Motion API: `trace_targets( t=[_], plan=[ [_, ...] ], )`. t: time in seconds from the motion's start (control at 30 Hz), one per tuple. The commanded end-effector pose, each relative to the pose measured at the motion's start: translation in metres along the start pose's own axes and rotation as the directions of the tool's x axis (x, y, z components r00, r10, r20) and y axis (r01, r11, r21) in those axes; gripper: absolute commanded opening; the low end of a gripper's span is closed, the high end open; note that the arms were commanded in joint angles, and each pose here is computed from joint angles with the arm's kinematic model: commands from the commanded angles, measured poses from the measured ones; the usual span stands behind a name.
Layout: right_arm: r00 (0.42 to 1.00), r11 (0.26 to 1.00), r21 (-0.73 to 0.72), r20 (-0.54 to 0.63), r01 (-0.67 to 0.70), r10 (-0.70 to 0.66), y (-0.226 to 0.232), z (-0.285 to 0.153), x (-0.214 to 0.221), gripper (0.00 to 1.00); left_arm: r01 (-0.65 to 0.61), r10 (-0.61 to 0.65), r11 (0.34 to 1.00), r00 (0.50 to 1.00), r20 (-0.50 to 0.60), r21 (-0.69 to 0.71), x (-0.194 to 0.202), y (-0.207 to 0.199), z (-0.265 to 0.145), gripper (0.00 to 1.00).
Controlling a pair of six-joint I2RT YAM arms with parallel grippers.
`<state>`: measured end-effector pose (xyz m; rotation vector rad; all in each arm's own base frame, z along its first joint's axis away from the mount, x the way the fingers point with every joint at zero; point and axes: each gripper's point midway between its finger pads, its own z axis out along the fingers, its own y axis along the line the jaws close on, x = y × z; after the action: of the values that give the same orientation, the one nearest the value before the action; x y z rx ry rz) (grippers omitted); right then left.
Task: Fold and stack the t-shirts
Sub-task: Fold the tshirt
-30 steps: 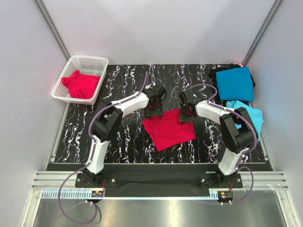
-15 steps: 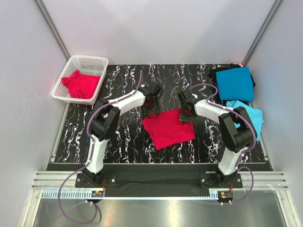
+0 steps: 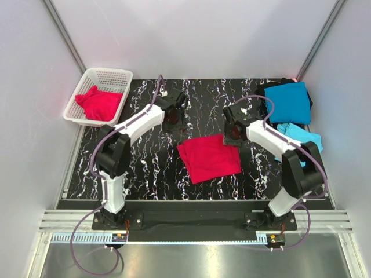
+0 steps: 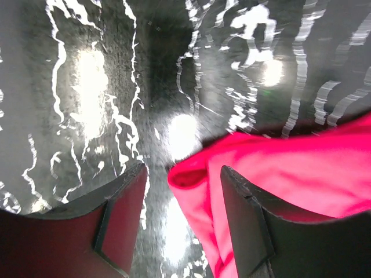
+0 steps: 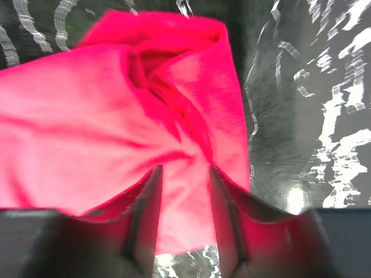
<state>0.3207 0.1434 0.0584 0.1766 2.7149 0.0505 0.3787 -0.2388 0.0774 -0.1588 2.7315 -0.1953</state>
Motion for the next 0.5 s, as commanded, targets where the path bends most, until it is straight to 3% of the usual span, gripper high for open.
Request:
trace_targets(
  t=[0.0, 0.17, 0.3, 0.47],
  plan=[
    [0.992, 1.000, -0.022, 0.123, 0.013, -0.010, -0.001, -0.035, -0.032, 0.49, -0.043, 0.037, 0.997, 0.995, 0.088, 0.069, -0.012, -0.013, -0.043, 0.60],
    [0.997, 1.000, 0.004, 0.076, 0.004, -0.005, -0.009, -0.020, -0.019, 0.54, -0.063, 0.057, 0.994, 0.996, 0.065, 0.094, 0.010, -0.024, -0.050, 0.60],
    [1.000, 0.997, -0.081, 0.029, -0.009, 0.012, -0.007, -0.006, -0.004, 0.54, -0.092, 0.089, 0.989, 0.996, 0.029, 0.117, 0.032, -0.037, -0.046, 0.59],
    [0.995, 0.988, -0.131, 0.049, -0.077, 0.083, -0.029, -0.008, -0.016, 0.56, -0.087, 0.089, 0.984, 0.996, -0.003, 0.155, 0.050, -0.044, -0.042, 0.60]
  ],
)
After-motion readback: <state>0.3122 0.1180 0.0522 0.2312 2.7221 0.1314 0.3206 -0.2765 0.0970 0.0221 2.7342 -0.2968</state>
